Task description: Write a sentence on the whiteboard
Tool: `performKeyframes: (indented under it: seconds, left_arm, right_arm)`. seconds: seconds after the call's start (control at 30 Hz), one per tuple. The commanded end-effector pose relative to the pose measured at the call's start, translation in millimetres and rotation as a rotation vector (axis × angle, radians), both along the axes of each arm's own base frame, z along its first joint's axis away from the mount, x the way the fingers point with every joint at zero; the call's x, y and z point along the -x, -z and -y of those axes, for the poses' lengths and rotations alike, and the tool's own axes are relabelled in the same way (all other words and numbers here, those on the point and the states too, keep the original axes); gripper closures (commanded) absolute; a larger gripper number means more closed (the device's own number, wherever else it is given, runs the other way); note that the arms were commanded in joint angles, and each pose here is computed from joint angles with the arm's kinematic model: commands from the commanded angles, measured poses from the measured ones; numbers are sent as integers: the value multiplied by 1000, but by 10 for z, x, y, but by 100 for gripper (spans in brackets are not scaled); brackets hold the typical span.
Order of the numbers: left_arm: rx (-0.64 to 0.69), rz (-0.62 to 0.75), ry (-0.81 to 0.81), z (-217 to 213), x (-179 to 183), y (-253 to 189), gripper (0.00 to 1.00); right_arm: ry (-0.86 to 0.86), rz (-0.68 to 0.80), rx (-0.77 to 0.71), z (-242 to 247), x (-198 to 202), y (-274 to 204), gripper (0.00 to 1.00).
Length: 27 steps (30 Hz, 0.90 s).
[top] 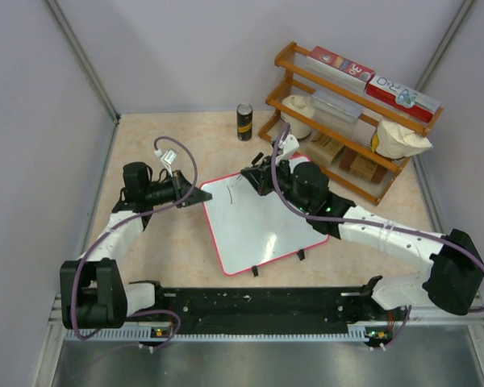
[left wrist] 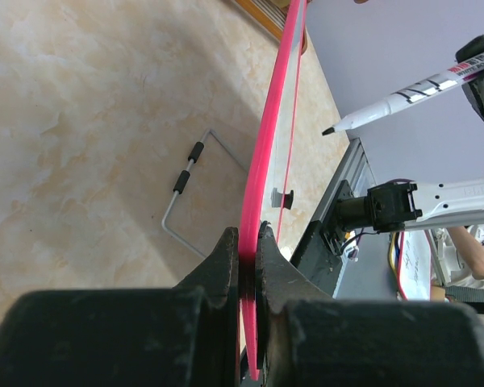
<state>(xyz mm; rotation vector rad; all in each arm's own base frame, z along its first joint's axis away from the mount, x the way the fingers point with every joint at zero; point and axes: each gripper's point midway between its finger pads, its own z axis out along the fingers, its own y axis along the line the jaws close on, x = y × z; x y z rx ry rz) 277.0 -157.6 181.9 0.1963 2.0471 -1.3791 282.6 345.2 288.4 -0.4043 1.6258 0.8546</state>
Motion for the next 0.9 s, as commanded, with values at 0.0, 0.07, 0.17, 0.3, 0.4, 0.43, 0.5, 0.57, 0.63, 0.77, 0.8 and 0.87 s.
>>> performKeyframes:
  seconds: [0.0, 0.07, 0.17, 0.3, 0.4, 0.43, 0.5, 0.57, 0.63, 0.77, 0.8, 0.87]
  left_arm:
    - [-90, 54, -57, -87, -106, 164, 100]
    - [-91, 55, -57, -87, -106, 165, 100]
    - [-91, 54, -59, -88, -108, 165, 100]
    - [-90, 59, -58, -87, -103, 152, 100]
    - [-90, 60, -58, -87, -106, 147, 100]
    - [-90, 57, -57, -87, -104, 156, 100]
    - [-90, 56, -57, -87, -102, 158, 100]
    - [-90, 59, -58, -87, -101, 150, 100]
    - [-90, 55, -57, -87, -100, 156, 100]
    - [-90, 56, -55, -81, -100, 159, 100]
    - [-90, 56, -56, -83, -102, 160, 100]
    - [-90, 54, -53, -77, -99, 163, 100]
  right_arm:
    - [40, 8, -40, -22, -120, -197, 100]
    - [53, 0, -38, -18, -148, -172, 100]
    - [82, -14, -31, 9, -193, -113, 100]
    - [101, -21, -35, 47, -239, -78, 100]
    - [107, -24, -40, 52, -257, -76, 100]
    - [113, -28, -42, 54, -268, -68, 100]
    - [121, -33, -50, 53, -281, -56, 100]
    - [120, -38, -49, 32, -294, -36, 100]
    - [117, -43, -45, 22, -301, -17, 100]
    - [110, -59, -27, 7, -295, 77, 100]
    - [109, -61, -24, 4, -288, 92, 100]
    - [103, -65, -17, 4, -275, 116, 100]
